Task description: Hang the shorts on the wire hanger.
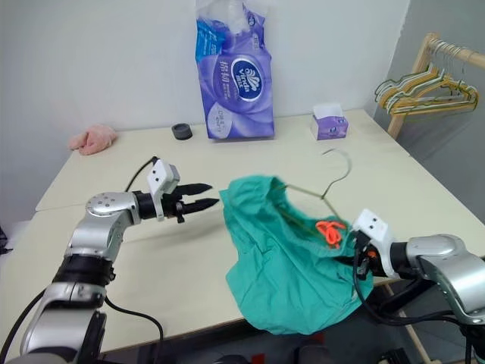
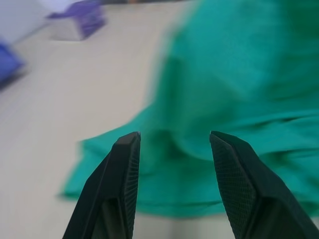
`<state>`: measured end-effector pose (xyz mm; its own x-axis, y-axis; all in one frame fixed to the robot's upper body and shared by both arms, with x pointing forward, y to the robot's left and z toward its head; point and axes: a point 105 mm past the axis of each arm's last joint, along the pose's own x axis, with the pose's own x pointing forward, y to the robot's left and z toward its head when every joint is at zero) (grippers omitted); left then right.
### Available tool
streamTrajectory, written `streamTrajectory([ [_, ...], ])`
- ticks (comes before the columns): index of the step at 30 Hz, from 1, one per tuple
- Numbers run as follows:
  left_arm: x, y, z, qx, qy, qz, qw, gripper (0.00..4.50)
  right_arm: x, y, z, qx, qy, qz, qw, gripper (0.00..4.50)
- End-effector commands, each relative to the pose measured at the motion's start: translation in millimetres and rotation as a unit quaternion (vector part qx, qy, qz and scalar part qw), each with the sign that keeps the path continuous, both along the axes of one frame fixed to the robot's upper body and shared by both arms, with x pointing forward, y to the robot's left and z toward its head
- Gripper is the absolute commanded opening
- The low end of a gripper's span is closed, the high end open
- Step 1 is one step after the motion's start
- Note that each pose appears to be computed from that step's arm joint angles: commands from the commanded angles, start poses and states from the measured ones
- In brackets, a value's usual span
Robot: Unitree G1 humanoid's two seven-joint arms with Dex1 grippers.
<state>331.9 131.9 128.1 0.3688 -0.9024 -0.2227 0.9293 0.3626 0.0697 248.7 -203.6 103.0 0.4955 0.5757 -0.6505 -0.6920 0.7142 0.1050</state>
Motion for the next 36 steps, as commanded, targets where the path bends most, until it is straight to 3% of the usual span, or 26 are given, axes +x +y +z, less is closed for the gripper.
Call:
streamTrajectory([
  [1,-22.7,-35.1,22.7,-0.014,-0.017,-0.079,0.997,2.32,-6.2,-15.2,12.9,0.013,0.005,-0.072,0.997,0.00],
  [4,-41.5,-76.4,25.2,-0.004,-0.034,-0.155,0.987,2.32,-18.0,-38.7,11.8,0.026,0.034,-0.170,0.985,0.00],
  [12,-41.7,-150.2,55.1,-0.045,-0.096,-0.207,0.973,2.32,-17.8,-117.7,50.9,0.012,-0.024,-0.367,0.930,0.00],
  [20,-55.5,-195.5,80.5,-0.069,-0.128,-0.255,0.956,2.32,-11.7,-164.8,93.5,0.003,-0.076,-0.461,0.884,0.00],
  [25,-61.7,-227.5,101.7,-0.069,-0.160,-0.289,0.941,2.32,-1.8,-203.0,134.2,-0.007,-0.115,-0.533,0.838,0.00],
  [36,-66.6,-250.8,126.7,-0.091,-0.191,-0.303,0.929,2.32,5.5,-271.4,153.9,-0.020,-0.118,-0.621,0.775,0.00],
])
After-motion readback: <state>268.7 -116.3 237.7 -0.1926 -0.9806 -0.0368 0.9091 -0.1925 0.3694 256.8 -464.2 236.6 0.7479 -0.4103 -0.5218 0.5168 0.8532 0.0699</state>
